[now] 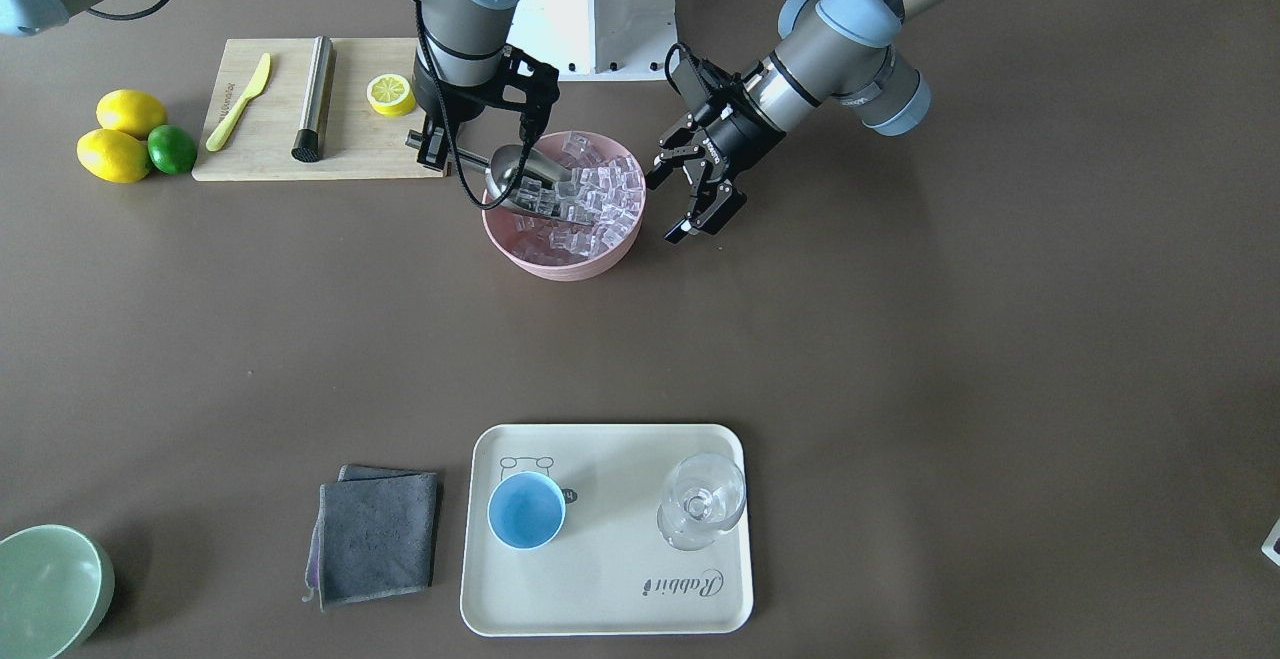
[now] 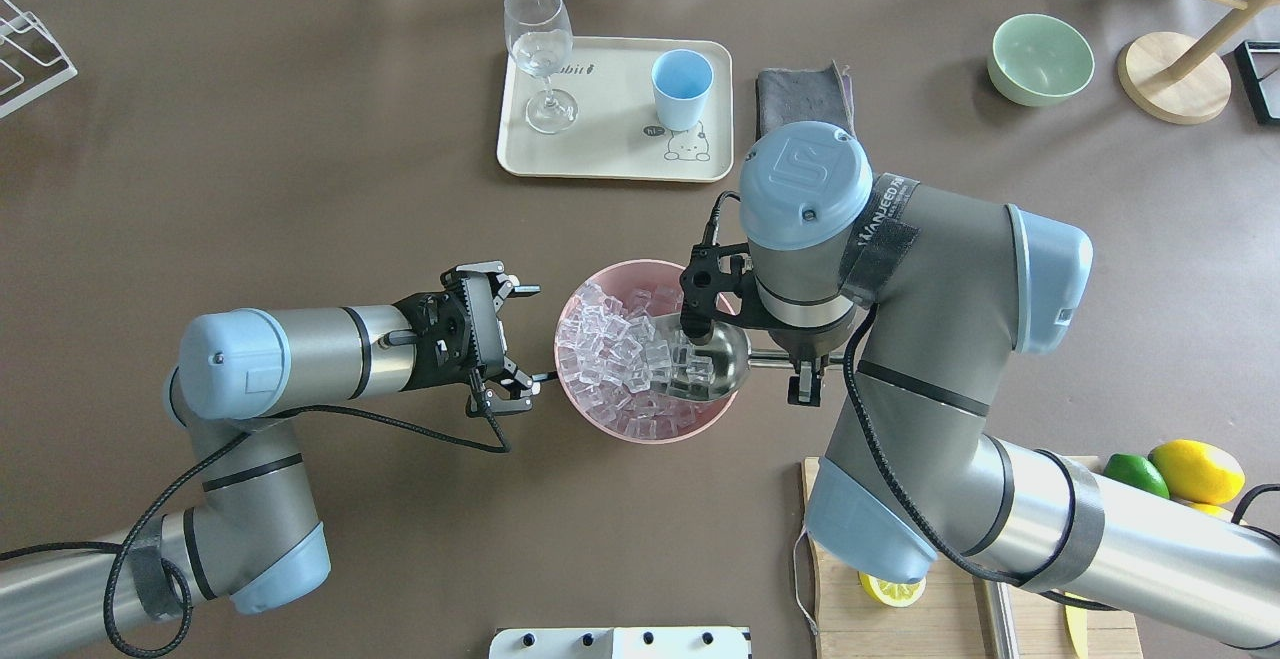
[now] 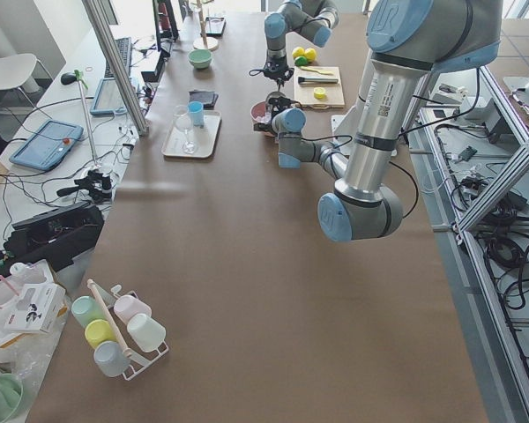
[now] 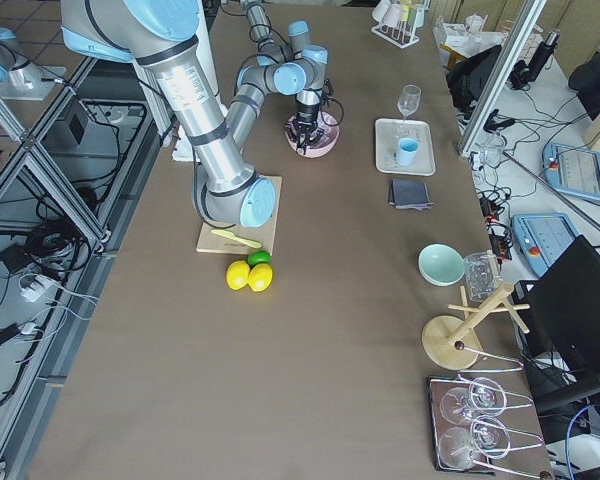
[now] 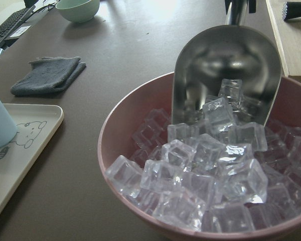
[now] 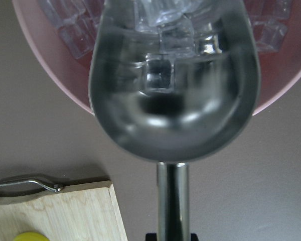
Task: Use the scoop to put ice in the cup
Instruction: 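Drag the scoop through the ice and tilt it up to fill it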
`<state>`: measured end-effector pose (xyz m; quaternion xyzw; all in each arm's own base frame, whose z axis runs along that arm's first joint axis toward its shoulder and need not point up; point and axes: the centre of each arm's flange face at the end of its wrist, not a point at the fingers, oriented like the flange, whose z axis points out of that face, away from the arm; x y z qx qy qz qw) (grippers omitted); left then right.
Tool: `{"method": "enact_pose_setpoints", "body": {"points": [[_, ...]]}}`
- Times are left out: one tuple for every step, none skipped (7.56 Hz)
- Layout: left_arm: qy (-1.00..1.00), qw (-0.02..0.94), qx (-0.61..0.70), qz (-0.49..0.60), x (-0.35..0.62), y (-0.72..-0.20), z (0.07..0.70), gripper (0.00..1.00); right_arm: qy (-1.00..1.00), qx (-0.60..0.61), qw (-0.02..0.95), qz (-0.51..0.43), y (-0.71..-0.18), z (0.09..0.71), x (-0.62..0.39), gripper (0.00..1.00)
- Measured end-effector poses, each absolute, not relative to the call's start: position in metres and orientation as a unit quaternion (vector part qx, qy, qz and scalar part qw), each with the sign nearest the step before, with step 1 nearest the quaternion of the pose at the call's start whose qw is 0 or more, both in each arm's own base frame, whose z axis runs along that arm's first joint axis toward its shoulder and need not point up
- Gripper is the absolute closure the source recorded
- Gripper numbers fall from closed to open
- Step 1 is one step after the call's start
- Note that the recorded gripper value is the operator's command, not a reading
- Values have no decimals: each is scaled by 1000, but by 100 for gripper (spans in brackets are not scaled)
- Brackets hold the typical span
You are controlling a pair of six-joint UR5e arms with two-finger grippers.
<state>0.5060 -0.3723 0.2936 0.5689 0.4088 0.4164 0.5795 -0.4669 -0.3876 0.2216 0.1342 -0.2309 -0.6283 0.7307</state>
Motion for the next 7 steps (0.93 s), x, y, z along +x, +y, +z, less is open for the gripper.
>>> {"method": "enact_pose_setpoints", "body": {"points": [[408,581,568,417,501,-370,298,1,-236,140,728,-628,-391,225,-464,100],[408,581,568,417,494,-367,301,1,-244,145,725,-627,-395,231,-460,100],[409,580,568,417,489,-363,302,1,-250,151,724,-625,-399,235,-456,100],[410,579,569,417,486,-362,302,1,-257,156,722,-623,-402,240,-453,100],[410,579,569,417,484,-362,302,1,-266,162,719,-621,-405,244,-449,100],[410,579,569,417,484,-361,302,1,-274,167,715,-621,-408,247,-446,100],[410,578,569,417,484,-361,302,1,-279,171,712,-622,-409,247,-444,100]]}}
